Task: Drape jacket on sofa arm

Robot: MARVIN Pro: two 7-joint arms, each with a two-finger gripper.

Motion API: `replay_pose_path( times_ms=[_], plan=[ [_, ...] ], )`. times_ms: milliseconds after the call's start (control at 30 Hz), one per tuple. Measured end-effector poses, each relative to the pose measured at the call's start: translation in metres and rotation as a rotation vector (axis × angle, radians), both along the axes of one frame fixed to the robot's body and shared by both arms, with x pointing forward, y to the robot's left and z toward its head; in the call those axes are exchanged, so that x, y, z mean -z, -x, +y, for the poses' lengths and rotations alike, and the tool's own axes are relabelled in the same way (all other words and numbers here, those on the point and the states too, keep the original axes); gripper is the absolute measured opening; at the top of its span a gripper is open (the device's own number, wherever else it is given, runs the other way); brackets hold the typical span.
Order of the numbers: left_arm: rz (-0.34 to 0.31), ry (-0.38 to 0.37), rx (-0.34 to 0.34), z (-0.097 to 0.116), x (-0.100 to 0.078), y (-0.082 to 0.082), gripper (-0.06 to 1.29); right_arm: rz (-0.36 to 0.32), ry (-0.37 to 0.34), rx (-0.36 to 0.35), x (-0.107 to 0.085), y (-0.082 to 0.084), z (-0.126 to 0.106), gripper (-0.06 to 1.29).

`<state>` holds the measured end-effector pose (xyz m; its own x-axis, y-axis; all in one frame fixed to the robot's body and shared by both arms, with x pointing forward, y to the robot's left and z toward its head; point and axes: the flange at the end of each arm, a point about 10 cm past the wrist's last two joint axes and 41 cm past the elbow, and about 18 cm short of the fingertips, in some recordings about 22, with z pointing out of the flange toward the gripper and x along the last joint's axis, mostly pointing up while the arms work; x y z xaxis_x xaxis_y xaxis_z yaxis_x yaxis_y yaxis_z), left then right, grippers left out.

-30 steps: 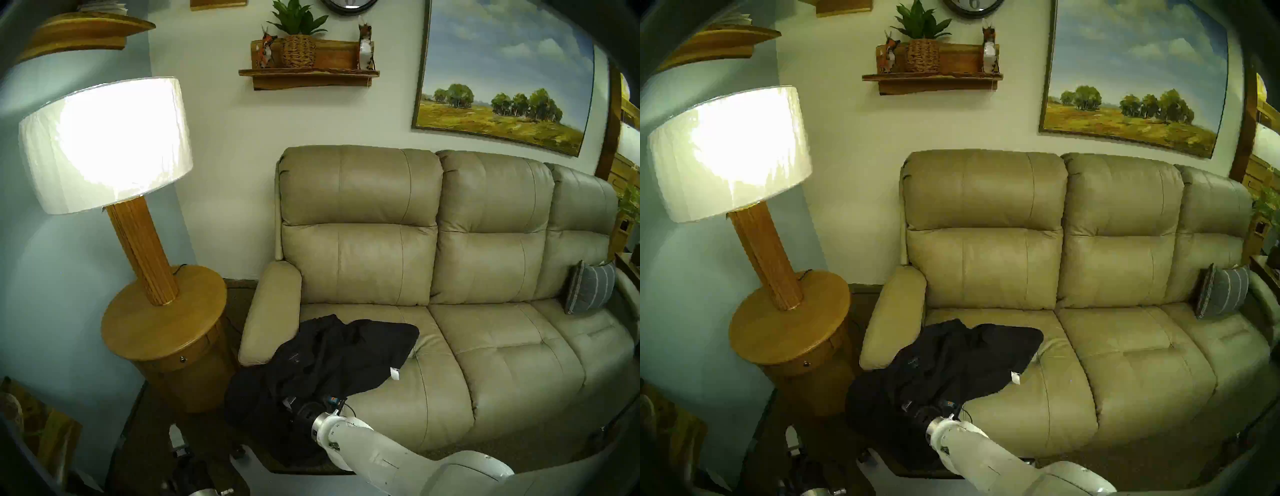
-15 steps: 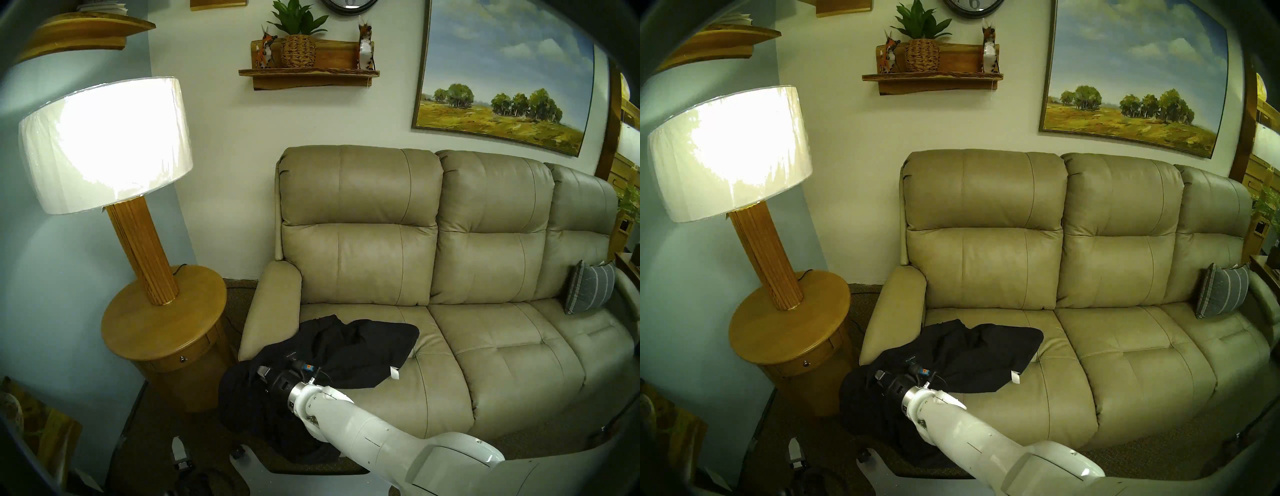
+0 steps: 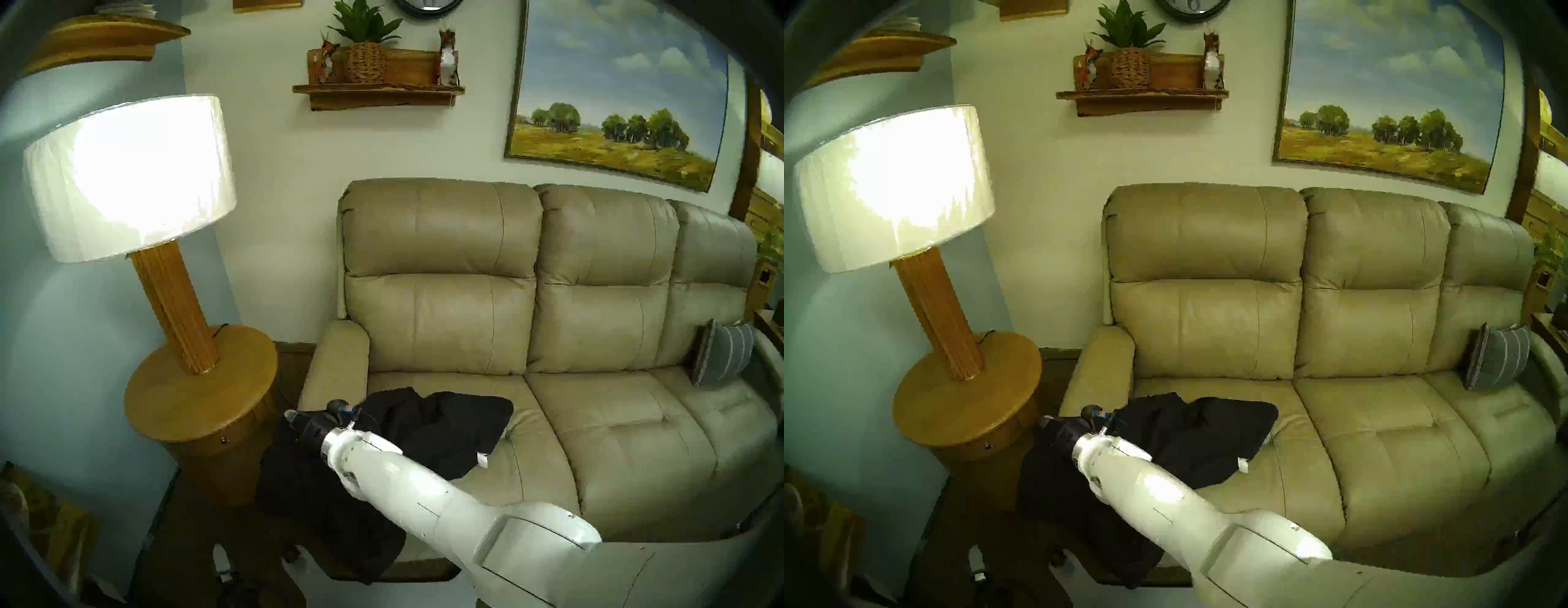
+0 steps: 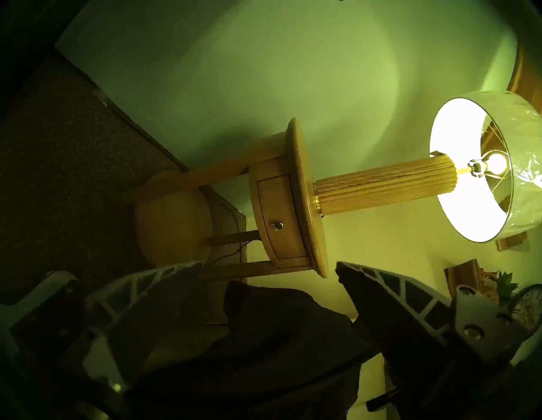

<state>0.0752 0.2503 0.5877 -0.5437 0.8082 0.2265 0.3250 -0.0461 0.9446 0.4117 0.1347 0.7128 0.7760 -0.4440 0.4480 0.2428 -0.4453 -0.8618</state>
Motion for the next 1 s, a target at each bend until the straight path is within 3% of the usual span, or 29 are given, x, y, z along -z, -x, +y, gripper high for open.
replay_pose_path(
  times_ms=[367, 733, 833, 867, 900, 933, 1000],
  plan=[
    [0.017, 0.016, -0.034, 0.002, 0.009, 0.004, 1.27, -0.086, 0.056, -0.036, -0.050, -0.013, 0.047, -0.03],
    [0.026, 0.028, -0.060, 0.003, 0.016, 0.009, 1.27, -0.125, 0.156, -0.042, -0.067, -0.017, 0.069, 0.00],
    [0.026, 0.031, -0.066, 0.003, 0.017, 0.010, 1.27, -0.138, 0.178, -0.043, -0.071, -0.019, 0.072, 0.34],
    [0.025, 0.032, -0.068, 0.003, 0.017, 0.010, 1.27, -0.144, 0.187, -0.045, -0.072, -0.020, 0.074, 0.81],
    [0.025, 0.032, -0.070, 0.003, 0.018, 0.011, 1.27, -0.147, 0.193, -0.047, -0.072, -0.020, 0.074, 1.04],
    [0.024, 0.033, -0.072, 0.003, 0.018, 0.011, 1.27, -0.153, 0.205, -0.050, -0.072, -0.020, 0.075, 1.17],
    [0.022, 0.034, -0.075, 0.003, 0.018, 0.012, 1.27, -0.155, 0.223, -0.053, -0.070, -0.020, 0.075, 1.23]
  ],
)
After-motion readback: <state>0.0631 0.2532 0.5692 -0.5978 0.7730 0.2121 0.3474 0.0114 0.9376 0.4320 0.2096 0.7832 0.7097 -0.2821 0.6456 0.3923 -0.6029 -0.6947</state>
